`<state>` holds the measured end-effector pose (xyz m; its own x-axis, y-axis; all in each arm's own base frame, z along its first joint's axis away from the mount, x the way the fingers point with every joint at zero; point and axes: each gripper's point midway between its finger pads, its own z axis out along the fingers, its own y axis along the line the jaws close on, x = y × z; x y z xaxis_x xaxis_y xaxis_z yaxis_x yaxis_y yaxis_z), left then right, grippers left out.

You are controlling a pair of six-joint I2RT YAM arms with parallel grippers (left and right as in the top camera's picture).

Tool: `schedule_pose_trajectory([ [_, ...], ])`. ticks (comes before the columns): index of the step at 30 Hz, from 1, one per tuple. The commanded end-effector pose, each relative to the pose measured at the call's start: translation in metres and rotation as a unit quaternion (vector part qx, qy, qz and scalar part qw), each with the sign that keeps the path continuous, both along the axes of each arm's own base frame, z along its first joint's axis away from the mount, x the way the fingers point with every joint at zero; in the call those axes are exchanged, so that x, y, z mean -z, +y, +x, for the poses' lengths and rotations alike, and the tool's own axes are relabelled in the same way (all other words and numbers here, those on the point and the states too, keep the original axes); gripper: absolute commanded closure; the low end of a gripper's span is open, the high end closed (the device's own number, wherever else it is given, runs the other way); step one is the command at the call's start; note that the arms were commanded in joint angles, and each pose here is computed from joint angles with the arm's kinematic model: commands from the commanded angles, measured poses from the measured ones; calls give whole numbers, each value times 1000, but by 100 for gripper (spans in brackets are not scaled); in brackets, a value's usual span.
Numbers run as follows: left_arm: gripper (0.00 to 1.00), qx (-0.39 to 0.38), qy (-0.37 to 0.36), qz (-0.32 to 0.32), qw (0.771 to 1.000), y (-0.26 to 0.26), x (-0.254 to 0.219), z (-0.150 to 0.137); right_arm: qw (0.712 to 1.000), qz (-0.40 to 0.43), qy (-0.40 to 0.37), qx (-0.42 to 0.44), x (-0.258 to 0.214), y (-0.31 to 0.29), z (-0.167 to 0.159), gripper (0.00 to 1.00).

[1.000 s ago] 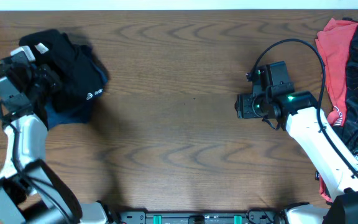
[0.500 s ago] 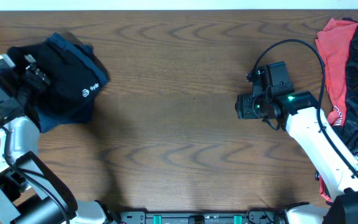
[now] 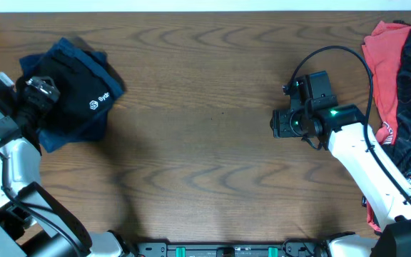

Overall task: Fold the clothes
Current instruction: 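Press and adjust the black shirt on the stack with the left gripper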

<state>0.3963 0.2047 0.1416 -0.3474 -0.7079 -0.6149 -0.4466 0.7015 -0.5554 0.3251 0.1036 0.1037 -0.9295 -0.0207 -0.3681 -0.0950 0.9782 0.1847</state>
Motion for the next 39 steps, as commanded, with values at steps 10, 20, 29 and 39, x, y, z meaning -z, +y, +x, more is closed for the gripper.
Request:
schedule_pose_trajectory([
  [10, 76, 13, 13, -34, 999, -13, 5, -6, 1000, -8, 2, -2, 1, -4, -1, 38],
  [20, 94, 7, 10, -31, 999, -9, 3, -7, 1000, -9, 3, -2, 1, -4, -1, 38],
  [29, 94, -110, 36, 3, 993, 53, 7, -39, 1000, -9, 3, -2, 1, -4, -1, 38],
  [39, 93, -123, 116, -36, 985, 57, 81, -45, 1000, -10, 7, -2, 2, -5, -3, 38],
])
